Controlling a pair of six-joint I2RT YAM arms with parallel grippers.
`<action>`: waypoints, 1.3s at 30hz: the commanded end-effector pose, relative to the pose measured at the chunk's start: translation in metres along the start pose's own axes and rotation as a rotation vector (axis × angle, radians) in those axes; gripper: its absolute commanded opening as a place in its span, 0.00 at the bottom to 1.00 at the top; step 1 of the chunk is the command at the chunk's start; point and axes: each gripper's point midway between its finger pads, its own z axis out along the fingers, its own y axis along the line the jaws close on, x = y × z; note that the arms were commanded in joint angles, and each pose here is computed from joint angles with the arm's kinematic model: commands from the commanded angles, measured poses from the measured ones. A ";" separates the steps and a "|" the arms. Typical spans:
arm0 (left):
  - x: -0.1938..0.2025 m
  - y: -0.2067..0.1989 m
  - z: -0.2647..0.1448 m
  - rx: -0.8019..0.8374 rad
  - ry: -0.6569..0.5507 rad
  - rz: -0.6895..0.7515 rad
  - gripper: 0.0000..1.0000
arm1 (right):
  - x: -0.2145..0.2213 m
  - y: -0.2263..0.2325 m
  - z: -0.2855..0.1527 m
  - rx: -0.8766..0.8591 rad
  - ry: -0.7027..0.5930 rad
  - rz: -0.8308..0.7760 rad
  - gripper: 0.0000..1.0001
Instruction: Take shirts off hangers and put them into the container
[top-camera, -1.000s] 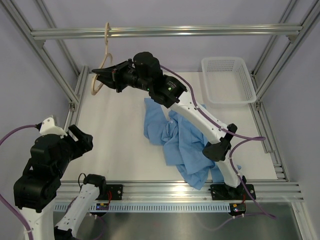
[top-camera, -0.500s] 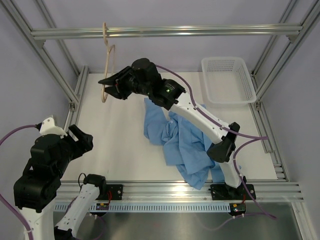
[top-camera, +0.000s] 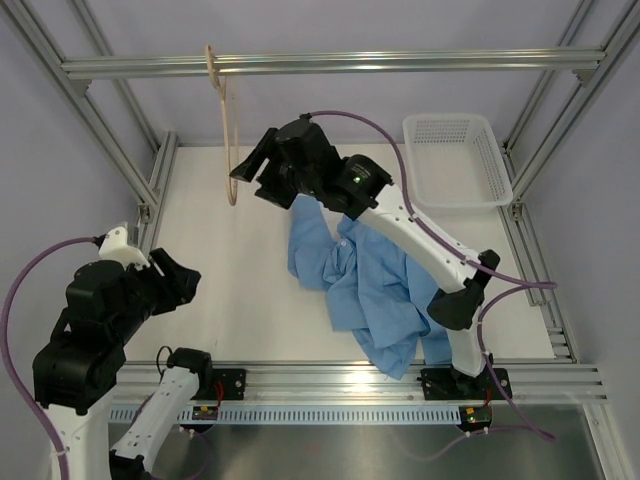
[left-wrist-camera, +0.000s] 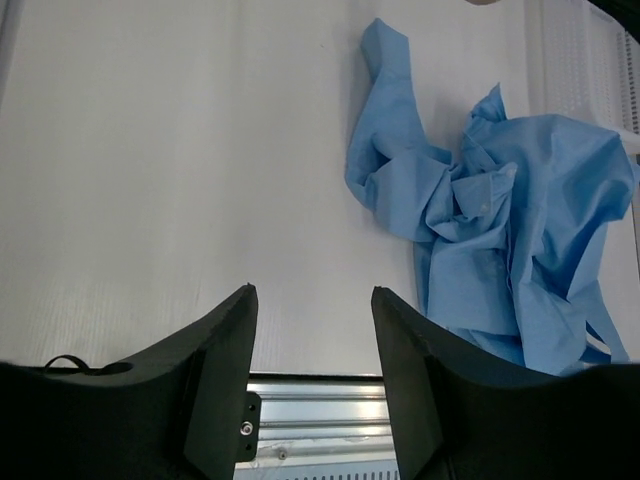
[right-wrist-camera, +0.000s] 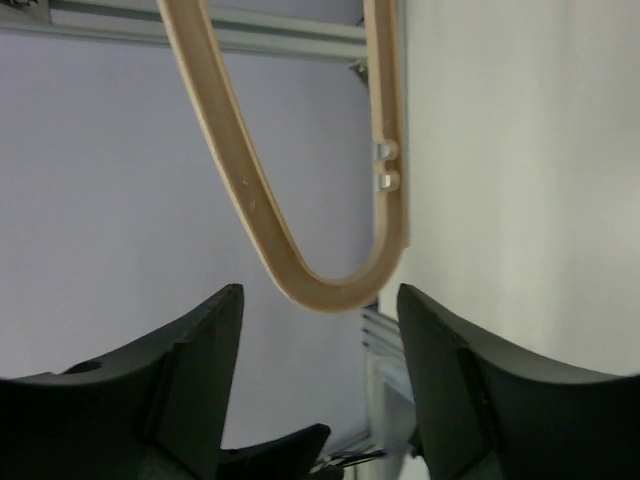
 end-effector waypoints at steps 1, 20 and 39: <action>-0.005 -0.026 0.013 0.125 0.036 0.035 0.56 | -0.044 0.018 -0.086 -0.004 -0.179 -0.237 0.75; 0.060 -0.056 0.092 0.251 0.434 -0.089 0.62 | -0.104 -0.318 -0.136 0.554 0.107 -0.347 1.00; 0.071 -0.051 0.078 0.245 0.467 -0.085 0.63 | -0.032 -0.336 -0.029 0.217 0.515 -0.340 1.00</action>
